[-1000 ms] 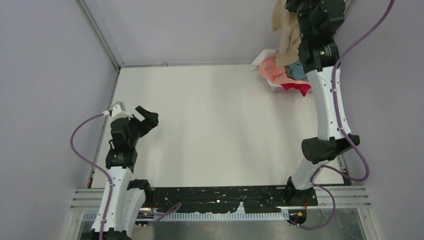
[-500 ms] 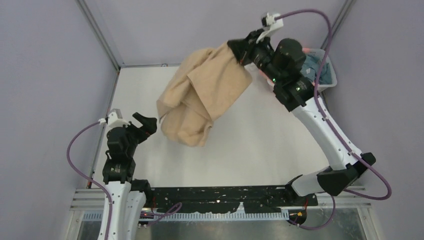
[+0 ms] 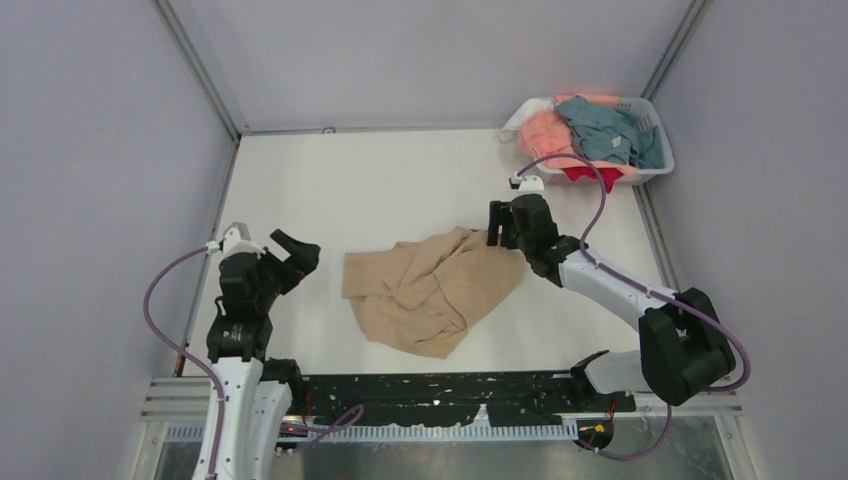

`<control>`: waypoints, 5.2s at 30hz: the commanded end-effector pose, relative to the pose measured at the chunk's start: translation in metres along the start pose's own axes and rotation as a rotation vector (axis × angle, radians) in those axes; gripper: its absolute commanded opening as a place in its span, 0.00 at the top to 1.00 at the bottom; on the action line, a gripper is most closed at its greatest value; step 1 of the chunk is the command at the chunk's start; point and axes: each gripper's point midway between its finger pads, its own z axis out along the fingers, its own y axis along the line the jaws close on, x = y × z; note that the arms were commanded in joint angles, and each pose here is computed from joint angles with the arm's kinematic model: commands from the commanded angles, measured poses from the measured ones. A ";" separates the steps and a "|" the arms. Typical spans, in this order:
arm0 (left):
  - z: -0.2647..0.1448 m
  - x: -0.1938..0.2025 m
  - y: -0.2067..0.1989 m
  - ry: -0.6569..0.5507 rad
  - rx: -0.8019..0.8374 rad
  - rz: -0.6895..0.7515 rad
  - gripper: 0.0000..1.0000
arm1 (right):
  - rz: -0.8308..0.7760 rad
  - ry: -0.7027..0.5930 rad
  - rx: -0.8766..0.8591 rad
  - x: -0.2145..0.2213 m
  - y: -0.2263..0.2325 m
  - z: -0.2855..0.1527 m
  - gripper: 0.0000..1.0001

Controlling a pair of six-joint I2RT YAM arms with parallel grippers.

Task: Fold and stack the t-shirts
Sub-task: Move the tshirt to the center of the board, then flatten out the tshirt

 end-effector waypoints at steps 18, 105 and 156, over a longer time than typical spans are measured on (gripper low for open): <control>0.082 0.096 0.004 0.553 -0.178 0.133 0.11 | -0.241 0.016 0.032 0.016 0.116 -0.051 0.04; 0.067 0.115 -0.007 0.576 -0.193 0.240 1.00 | 0.133 0.060 -0.194 0.077 0.120 -0.023 0.68; 0.006 -0.227 -0.235 -0.295 0.201 0.437 1.00 | -0.042 -0.664 0.273 -0.287 -0.060 -0.193 0.94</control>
